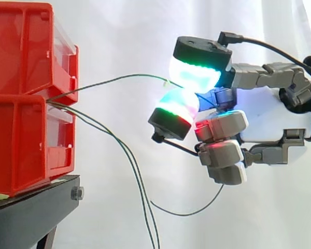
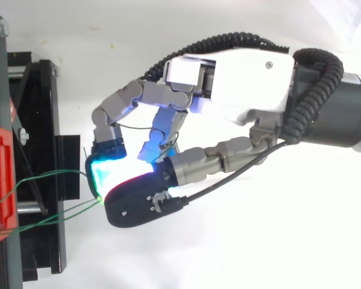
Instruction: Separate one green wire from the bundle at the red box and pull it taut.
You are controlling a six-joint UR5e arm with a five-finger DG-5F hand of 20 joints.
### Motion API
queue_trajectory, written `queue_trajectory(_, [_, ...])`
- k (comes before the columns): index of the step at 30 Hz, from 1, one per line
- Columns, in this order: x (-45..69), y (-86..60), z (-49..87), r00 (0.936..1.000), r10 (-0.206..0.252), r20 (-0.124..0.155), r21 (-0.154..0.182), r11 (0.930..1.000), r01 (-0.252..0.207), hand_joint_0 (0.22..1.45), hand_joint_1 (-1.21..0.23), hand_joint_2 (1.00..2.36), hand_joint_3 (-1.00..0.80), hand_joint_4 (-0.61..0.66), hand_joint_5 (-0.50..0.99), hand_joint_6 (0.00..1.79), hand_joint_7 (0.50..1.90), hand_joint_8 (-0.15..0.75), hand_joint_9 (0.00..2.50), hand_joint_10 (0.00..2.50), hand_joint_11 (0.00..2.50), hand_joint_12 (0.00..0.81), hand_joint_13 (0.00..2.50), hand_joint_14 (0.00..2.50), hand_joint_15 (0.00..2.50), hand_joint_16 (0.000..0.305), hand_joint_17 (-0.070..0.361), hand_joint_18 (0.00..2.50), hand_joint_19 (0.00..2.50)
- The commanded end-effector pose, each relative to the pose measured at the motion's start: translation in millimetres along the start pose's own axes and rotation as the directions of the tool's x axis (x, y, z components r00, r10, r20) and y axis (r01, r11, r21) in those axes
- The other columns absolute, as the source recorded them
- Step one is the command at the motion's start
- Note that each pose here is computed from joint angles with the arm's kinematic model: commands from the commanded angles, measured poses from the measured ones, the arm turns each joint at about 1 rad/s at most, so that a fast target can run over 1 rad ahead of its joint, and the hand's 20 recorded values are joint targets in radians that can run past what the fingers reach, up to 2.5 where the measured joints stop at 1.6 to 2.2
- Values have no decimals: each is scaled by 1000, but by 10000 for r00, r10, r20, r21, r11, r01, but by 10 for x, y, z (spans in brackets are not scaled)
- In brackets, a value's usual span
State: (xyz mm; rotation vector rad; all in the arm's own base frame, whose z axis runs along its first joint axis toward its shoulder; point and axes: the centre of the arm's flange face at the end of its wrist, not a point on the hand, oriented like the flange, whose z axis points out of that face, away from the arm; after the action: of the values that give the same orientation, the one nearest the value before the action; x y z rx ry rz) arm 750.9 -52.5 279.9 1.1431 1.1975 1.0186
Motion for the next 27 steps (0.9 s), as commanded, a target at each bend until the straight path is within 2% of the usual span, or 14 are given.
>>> queue_trajectory(1, [13,-25,-2,10000,27,1,-107,9999,-27,602,-713,1030,-19,-79,-165,891,1325,282,1214,24,1428,388,1149,29,1002,52,117,1034,946])
queue_trajectory(8, [27,-22,-5,10000,31,-51,-70,10000,-31,600,-714,1031,-2,-78,-163,892,1327,286,1206,26,1420,386,1127,30,982,53,118,1010,932])
queue_trajectory(20, [24,-58,-37,9999,-105,-99,223,9997,107,600,-713,1031,-2,-67,-163,893,1328,283,1206,26,1408,391,1118,29,993,52,118,997,935])
queue_trajectory(21, [33,-77,-59,9990,-416,-160,422,9982,423,600,-713,1031,-3,-66,-163,893,1329,289,1205,26,1417,390,1118,30,982,52,118,995,925])
queue_trajectory(24, [43,-85,-70,9966,-793,-214,513,9955,803,600,-713,1031,-3,-68,-163,893,1329,288,1200,25,1410,391,1114,30,981,52,118,993,925])
queue_trajectory(27, [55,-80,-67,9956,-908,-228,478,9946,918,601,-714,1031,-7,-66,-163,893,1328,288,1200,26,1408,393,1113,30,975,52,118,992,925])
